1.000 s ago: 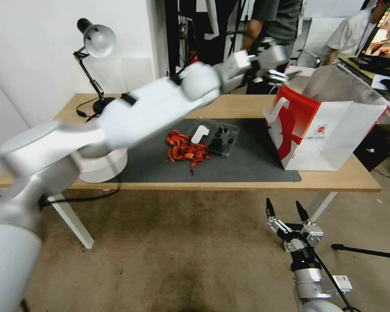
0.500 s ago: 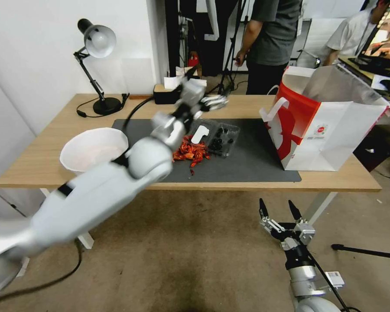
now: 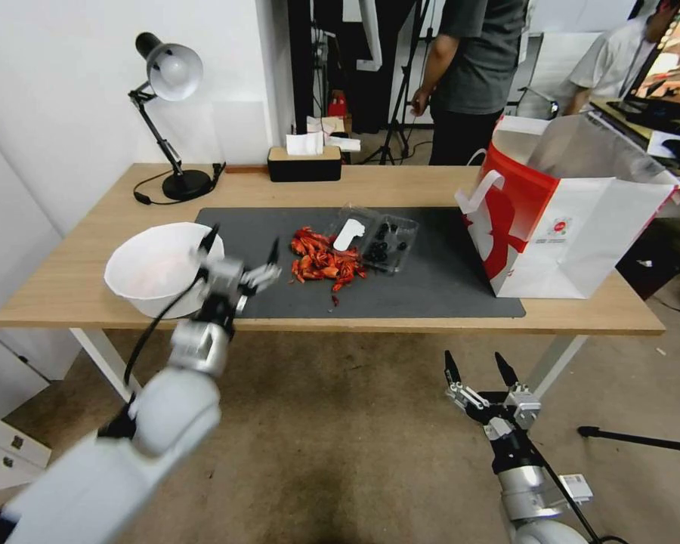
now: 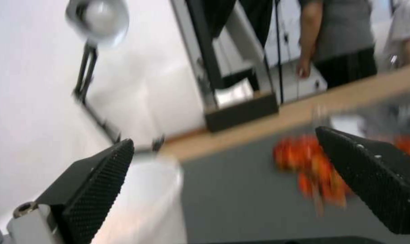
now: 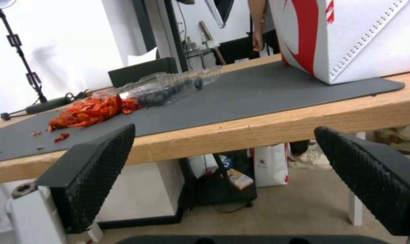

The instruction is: Pick up the trash from the table and place it into the takeout bag.

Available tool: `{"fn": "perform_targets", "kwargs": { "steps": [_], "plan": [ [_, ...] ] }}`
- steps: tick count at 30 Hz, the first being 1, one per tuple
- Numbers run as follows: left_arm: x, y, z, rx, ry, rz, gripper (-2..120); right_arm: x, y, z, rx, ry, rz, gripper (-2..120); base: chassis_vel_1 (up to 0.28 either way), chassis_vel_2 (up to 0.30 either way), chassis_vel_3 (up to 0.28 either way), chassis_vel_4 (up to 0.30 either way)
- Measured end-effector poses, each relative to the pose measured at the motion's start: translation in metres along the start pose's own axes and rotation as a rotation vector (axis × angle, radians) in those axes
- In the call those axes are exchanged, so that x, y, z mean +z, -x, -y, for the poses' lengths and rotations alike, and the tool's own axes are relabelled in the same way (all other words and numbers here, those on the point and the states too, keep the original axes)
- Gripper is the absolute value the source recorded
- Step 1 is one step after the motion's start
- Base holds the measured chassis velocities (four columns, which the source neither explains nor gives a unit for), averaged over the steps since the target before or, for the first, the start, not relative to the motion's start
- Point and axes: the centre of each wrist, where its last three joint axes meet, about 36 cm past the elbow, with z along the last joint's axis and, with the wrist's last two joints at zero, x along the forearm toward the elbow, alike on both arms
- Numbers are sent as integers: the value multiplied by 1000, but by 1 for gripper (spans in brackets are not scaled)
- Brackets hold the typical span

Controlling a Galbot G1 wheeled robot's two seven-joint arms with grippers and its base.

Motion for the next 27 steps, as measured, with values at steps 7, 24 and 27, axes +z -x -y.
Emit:
{"fn": "perform_targets", "kwargs": {
  "steps": [7, 24, 27],
  "plan": [
    [41, -52, 5, -84, -10, -84, 100, -2, 2, -1, -9, -3, 7, 100, 0, 0, 0, 0],
    [81, -89, 3, -129, -67, -107, 100, -16, 8, 4, -30, -25, 27, 100, 0, 0, 0, 0],
    [81, -88, 4, -128, -75, -102, 100, -17, 9, 5, -37, -28, 31, 100, 0, 0, 0, 0]
  ]
}}
